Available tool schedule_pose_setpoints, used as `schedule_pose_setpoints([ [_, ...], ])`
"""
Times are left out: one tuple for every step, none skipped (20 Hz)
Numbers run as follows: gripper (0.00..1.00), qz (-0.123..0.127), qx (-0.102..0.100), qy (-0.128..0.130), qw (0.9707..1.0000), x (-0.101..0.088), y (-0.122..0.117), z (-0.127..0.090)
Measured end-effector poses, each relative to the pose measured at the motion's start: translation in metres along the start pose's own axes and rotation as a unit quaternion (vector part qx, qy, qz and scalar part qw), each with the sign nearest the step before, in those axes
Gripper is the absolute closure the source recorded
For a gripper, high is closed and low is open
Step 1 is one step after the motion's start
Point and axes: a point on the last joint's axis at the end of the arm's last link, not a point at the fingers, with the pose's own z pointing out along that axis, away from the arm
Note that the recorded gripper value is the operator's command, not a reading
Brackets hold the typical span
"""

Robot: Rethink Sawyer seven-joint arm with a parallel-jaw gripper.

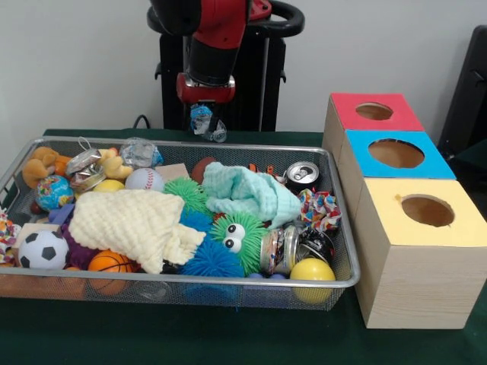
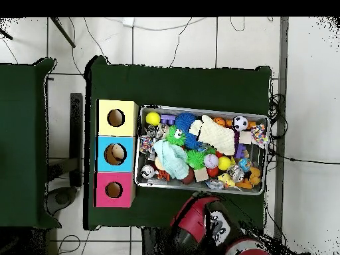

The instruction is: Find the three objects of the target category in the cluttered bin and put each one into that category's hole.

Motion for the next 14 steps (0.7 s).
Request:
schedule_pose_setpoints([
  [0.0, -0.005, -0.002, 0.003, 1.0, 0.003, 0.004, 0.003],
  [0.0, -0.008, -0.003, 0.006, 0.9999, 0.005, 0.007, 0.005],
  [0.0, -0.015, -0.007, 0.009, 0.9998, 0.008, 0.013, 0.009],
  [0.0, -0.02, -0.011, 0.011, 0.9997, 0.011, 0.019, 0.013],
  [0.0, -0.024, -0.016, 0.014, 0.9995, 0.014, 0.024, 0.017],
  [0.0, -0.028, -0.021, 0.017, 0.9992, 0.018, 0.03, 0.022],
  [0.0, -0.029, -0.029, 0.021, 0.9989, 0.021, 0.037, 0.027],
  [0.0, -0.023, -0.041, 0.03, 0.9984, 0.028, 0.046, 0.034],
  [0.0, -0.018, -0.044, 0.034, 0.9983, 0.03, 0.047, 0.036],
  [0.0, -0.01, -0.044, 0.035, 0.9984, 0.03, 0.046, 0.036],
  [0.0, -0.001, -0.043, 0.036, 0.9984, 0.03, 0.045, 0.036],
  [0.0, 0.012, -0.044, 0.039, 0.9982, 0.029, 0.044, 0.036],
  [0.0, 0.025, -0.046, 0.042, 0.9977, 0.03, 0.044, 0.036],
  [0.0, 0.033, -0.047, 0.045, 0.9974, 0.03, 0.044, 0.036],
])
